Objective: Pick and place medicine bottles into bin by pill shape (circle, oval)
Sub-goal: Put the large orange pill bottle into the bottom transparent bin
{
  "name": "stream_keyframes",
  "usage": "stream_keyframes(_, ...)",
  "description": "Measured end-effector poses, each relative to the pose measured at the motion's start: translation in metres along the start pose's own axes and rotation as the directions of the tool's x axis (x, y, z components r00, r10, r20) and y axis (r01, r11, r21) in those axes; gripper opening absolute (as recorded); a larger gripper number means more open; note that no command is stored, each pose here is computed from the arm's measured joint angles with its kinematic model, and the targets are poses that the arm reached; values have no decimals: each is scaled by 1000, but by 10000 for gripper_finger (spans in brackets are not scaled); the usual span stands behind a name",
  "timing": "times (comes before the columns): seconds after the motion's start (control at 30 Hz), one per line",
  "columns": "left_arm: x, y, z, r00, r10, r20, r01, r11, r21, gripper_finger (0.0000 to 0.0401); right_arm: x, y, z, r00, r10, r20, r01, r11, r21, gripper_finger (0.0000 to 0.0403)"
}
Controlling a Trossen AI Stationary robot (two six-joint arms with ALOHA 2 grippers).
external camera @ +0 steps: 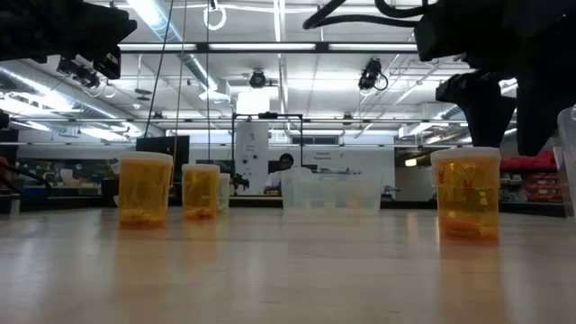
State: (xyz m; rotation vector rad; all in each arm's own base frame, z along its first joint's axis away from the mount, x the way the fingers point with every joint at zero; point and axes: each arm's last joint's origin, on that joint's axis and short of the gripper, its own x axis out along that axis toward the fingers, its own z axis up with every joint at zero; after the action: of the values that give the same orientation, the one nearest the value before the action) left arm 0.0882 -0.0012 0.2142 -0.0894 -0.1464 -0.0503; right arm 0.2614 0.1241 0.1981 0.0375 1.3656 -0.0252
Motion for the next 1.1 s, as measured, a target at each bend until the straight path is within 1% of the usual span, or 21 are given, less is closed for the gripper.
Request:
stream_keyframes(0.27,0,0,0,1000,0,0,0,1000,0,85,-2,-2,2,1000,-8,26,9,998,-57,255)
stream_keyframes(0.43,0,0,0,1000,0,0,0,1000,0,78,-2,-2,1,1000,-9,24,12,987,-158,255)
stream_keyframes(0.53,0,0,0,1000,0,0,0,1000,0,80,-2,-2,2,1000,-9,24,14,981,-194,255)
stream_keyframes(0.7,0,0,0,1000,0,0,0,1000,0,86,-2,-5,2,999,-41,30,46,980,-191,255)
stream_keyframes(0.93,0,0,0,1000,0,0,0,1000,0,81,-2,-5,2,999,-38,24,41,988,-151,255)
stream_keyframes(1.1,0,0,0,1000,0,0,0,1000,0,79,-1,-4,1,999,-37,20,40,987,-153,255)
